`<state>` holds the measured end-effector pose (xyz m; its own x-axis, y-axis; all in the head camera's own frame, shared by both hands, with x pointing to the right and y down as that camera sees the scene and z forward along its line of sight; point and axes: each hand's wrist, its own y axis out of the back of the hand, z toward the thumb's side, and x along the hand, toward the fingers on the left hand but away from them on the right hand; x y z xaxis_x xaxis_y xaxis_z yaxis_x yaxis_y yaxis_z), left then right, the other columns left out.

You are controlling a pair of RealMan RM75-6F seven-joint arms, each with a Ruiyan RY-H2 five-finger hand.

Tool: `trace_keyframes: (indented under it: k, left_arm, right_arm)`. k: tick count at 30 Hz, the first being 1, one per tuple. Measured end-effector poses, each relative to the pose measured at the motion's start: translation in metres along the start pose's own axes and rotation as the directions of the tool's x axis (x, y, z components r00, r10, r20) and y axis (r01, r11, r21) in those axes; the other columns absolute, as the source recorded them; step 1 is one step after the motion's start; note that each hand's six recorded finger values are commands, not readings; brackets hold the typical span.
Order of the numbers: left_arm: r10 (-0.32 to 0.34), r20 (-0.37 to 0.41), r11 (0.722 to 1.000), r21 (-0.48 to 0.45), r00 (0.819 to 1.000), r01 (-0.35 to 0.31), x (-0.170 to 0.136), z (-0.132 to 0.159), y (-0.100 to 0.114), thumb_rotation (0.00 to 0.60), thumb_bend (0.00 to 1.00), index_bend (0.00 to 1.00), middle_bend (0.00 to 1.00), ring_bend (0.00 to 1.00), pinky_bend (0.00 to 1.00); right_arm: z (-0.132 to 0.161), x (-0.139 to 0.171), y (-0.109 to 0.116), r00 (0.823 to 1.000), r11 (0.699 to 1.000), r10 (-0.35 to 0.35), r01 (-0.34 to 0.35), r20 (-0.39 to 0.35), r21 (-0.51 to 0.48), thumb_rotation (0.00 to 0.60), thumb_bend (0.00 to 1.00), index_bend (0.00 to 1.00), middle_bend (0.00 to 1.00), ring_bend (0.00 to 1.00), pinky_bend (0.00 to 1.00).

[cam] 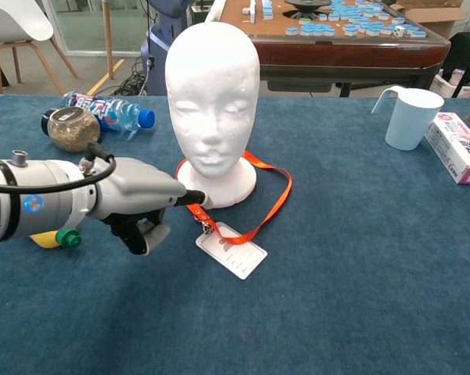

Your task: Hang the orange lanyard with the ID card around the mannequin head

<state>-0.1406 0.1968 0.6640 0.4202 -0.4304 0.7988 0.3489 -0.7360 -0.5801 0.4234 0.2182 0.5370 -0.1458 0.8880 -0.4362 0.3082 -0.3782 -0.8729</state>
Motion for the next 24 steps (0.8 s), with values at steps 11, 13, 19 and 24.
trace_keyframes:
  k: [11, 13, 19, 24]
  left_arm:
    - [-0.027, 0.0, 0.997, -0.069, 1.0, 0.027, 0.012, 0.003, -0.005, 0.6, 0.65, 0.05, 0.89, 0.91, 0.98]
    - [-0.021, 0.0, 0.995, -0.093, 1.0, 0.021, 0.016, 0.002, -0.005, 0.6, 0.65, 0.05, 0.89, 0.91, 0.98]
    - [-0.018, 0.014, 0.989, -0.146, 1.0, 0.02, 0.029, 0.003, -0.009, 0.6, 0.65, 0.05, 0.89, 0.91, 0.98]
    - [-0.031, 0.009, 0.988, -0.148, 0.999, 0.032, 0.039, 0.005, -0.013, 0.6, 0.64, 0.05, 0.89, 0.91, 0.98]
  right_arm:
    - [-0.002, 0.001, -0.001, 1.0, 1.0, 0.005, -0.005, 0.004, -0.002, 0.6, 0.33, 0.22, 0.72, 0.73, 0.86]
    - [-0.003, 0.001, -0.002, 1.0, 1.0, 0.005, -0.005, 0.005, -0.002, 0.6, 0.33, 0.22, 0.72, 0.73, 0.86]
    - [-0.004, 0.001, -0.002, 1.0, 1.0, 0.005, -0.005, 0.008, -0.004, 0.6, 0.33, 0.22, 0.72, 0.73, 0.86]
    - [-0.006, 0.002, -0.002, 1.0, 1.0, 0.005, -0.005, 0.014, -0.005, 0.6, 0.33, 0.22, 0.72, 0.73, 0.86]
